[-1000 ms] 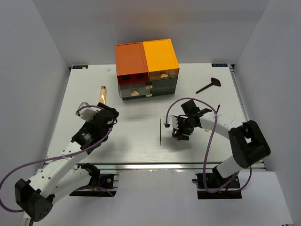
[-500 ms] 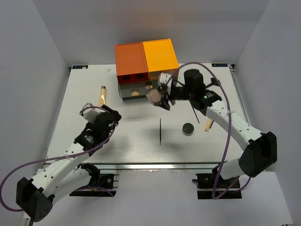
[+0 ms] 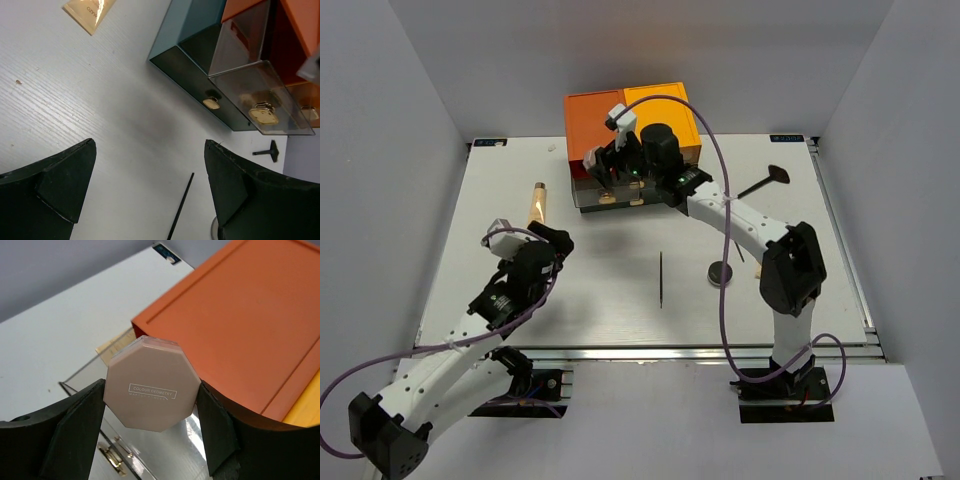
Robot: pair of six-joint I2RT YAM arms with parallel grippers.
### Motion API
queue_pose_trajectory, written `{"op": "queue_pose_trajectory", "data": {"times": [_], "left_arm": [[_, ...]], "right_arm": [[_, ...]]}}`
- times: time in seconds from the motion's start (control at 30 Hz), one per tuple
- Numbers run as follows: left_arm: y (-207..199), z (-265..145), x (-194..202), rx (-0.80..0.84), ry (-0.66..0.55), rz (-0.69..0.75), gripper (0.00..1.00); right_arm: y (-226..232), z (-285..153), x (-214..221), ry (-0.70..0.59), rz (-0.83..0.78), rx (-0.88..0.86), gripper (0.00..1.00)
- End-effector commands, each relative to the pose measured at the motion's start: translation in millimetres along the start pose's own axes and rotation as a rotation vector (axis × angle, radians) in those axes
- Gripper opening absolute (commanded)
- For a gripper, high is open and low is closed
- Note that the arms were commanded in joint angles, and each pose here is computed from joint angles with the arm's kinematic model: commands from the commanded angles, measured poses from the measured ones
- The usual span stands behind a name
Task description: Organize the makeup
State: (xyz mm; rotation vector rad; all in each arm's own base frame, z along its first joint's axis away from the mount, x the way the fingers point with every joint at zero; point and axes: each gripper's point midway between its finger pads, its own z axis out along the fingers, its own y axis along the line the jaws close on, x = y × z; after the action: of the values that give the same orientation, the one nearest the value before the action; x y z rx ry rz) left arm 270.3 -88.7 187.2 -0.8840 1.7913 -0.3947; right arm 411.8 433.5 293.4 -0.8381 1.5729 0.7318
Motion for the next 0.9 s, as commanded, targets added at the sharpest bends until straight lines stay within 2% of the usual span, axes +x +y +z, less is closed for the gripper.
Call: {"op": "queue_pose_trajectory", "data": {"times": [0.0,0.13,0.17,0.2,0.33,0.43,0.57,0.6,0.63,0.67,0.7,0.73,0.77,0.8,0.83,0.87], "left_arm": [[4.7,-2.2,1.3,0.009,-0.001,-0.006,0.98],[-6.6,-1.4,2.0,0.069,-0.001,0.017,0.98],[-15.4,-0.7,0.1,0.1,-0.008,0.011,0.98],[-21.7,-1.0,1.3,0.126,0.001,0.02,0.98],[-50.6,-0.7,2.9,0.242,0.011,0.048,0.91],[-62.2,1.0,11.5,0.288,0.045,0.07,0.77],[-88.4,-2.9,18.3,0.394,0.086,0.124,0.54],[-98.3,-5.3,20.8,0.435,0.102,0.141,0.42],[-112.4,-7.7,35.1,0.506,0.161,0.195,0.36],[-132.3,-12.9,34.0,0.558,0.181,0.211,0.32],[-143.8,-15.3,42.3,0.597,0.218,0.247,0.29],[-156.3,-21.2,55.5,0.647,0.257,0.31,0.25],[-179.5,-22.3,71.4,0.697,0.32,0.354,0.24],[-191.7,-24.6,82.3,0.731,0.352,0.395,0.22],[-199.4,-28.5,100.5,0.762,0.393,0.473,0.21],[-198.2,-23.5,138.0,0.774,0.515,0.546,0.22]], "right_arm": [[-12.9,-4.9,-46.1,-0.092,-0.035,0.066,0.26],[-7.9,-6.5,-43.4,-0.079,-0.082,0.031,0.57],[-5.5,-7.5,-43.7,-0.078,-0.087,0.022,0.72],[-2.6,-10.7,-49.8,-0.09,-0.094,0.009,0.76],[0.5,-22.3,-70.0,-0.133,-0.098,-0.021,0.84],[4.2,-29.5,-79.6,-0.149,-0.111,-0.06,0.89],[-0.8,-36.2,-83.5,-0.135,-0.107,-0.078,0.89],[-2.9,-46.7,-96.4,-0.163,-0.063,-0.085,0.86],[-10.9,-55.5,-105.1,-0.185,-0.029,-0.075,0.82],[-39.9,-70.5,-111.9,-0.207,0.02,-0.032,0.64],[-46.4,-90.5,-126.6,-0.242,0.096,-0.038,0.43],[-61.5,-100.1,-118.3,-0.238,0.131,-0.021,0.02],[-88.8,-122.1,-112.4,-0.236,0.147,-0.023,0.0],[-97.4,-143.1,-114.0,-0.248,0.147,-0.031,0.0],[-111.1,-151.5,-84.5,-0.209,0.198,-0.023,0.0],[-143.6,-174.9,-68.6,-0.19,0.223,0.038,0.0]]}}
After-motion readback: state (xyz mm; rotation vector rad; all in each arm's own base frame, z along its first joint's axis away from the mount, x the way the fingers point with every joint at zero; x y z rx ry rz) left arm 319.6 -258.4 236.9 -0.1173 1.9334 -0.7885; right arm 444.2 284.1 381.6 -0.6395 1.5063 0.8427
